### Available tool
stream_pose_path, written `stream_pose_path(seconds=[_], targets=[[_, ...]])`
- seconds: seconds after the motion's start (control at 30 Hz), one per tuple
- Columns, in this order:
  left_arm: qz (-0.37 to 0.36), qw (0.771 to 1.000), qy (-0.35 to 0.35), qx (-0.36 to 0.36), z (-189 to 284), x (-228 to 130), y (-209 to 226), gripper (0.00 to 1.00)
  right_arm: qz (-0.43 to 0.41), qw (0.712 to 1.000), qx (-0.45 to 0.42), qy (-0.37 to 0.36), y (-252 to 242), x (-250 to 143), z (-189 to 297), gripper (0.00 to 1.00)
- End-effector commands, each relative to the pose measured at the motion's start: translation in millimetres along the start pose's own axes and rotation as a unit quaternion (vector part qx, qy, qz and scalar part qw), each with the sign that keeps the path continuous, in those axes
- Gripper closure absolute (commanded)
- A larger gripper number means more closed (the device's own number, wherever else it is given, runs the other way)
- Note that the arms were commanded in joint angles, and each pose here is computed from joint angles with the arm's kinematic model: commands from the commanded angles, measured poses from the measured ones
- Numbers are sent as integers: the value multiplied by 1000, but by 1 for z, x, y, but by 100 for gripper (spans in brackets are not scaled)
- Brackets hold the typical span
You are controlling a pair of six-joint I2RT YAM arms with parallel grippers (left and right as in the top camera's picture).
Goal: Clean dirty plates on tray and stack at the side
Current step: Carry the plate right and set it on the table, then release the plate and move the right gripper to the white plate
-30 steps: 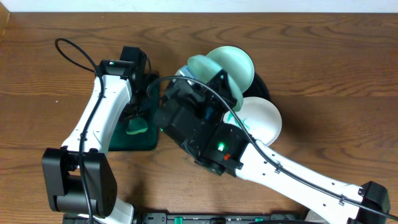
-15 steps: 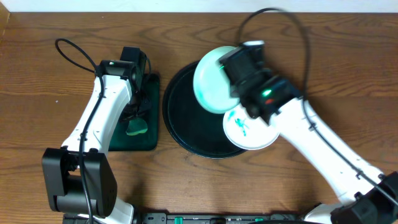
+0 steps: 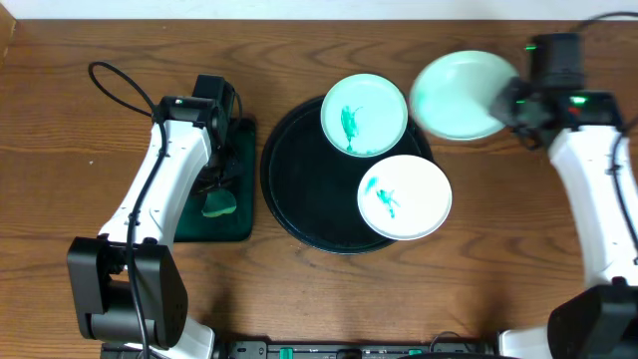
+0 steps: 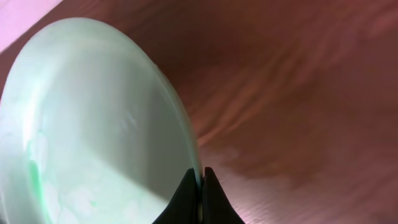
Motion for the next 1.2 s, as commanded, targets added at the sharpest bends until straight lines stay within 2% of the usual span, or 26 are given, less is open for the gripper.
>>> stream_pose_path(seconds=[0.0, 0.23, 0.67, 0.7, 0.73, 0.77, 0.8, 1.0, 1.17], targets=[[-5, 1000, 9, 6, -4, -3, 2, 93, -37, 999, -19, -10, -34, 32, -3, 99], [-5, 1000, 9, 6, -4, -3, 2, 93, -91, 992, -83, 4, -92, 58, -40, 99], [-5, 1000, 9, 6, -4, -3, 2, 93, -61, 982, -156, 92, -132, 25, -147, 99], [-5, 1000, 9, 6, -4, -3, 2, 93, -57, 981, -158, 98, -134, 22, -152, 95], [-5, 1000, 9, 6, -4, -3, 2, 93, -54, 980, -161, 103, -136, 19, -155, 85], [-5, 1000, 9, 6, -4, -3, 2, 93, -49, 979, -165, 109, -138, 16, -158, 61], [-5, 1000, 9, 6, -4, -3, 2, 93, -41, 978, -165, 119, -139, 13, -158, 48], [-5, 1000, 8, 6, -4, -3, 2, 93, -15, 986, -122, 114, -117, 24, -130, 47], [-5, 1000, 8, 6, -4, -3, 2, 93, 24, 998, -45, 29, -71, 57, -53, 40]])
Point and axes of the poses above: each gripper's point midway between its finger pads, its own z axis back along the fingers, its own y axis along the line the jaws close on, x = y × z, the point moved 1 cm from there along z, back along the fingers, and after that the axes turned 15 degrees about -z, right-handed, at the moved point
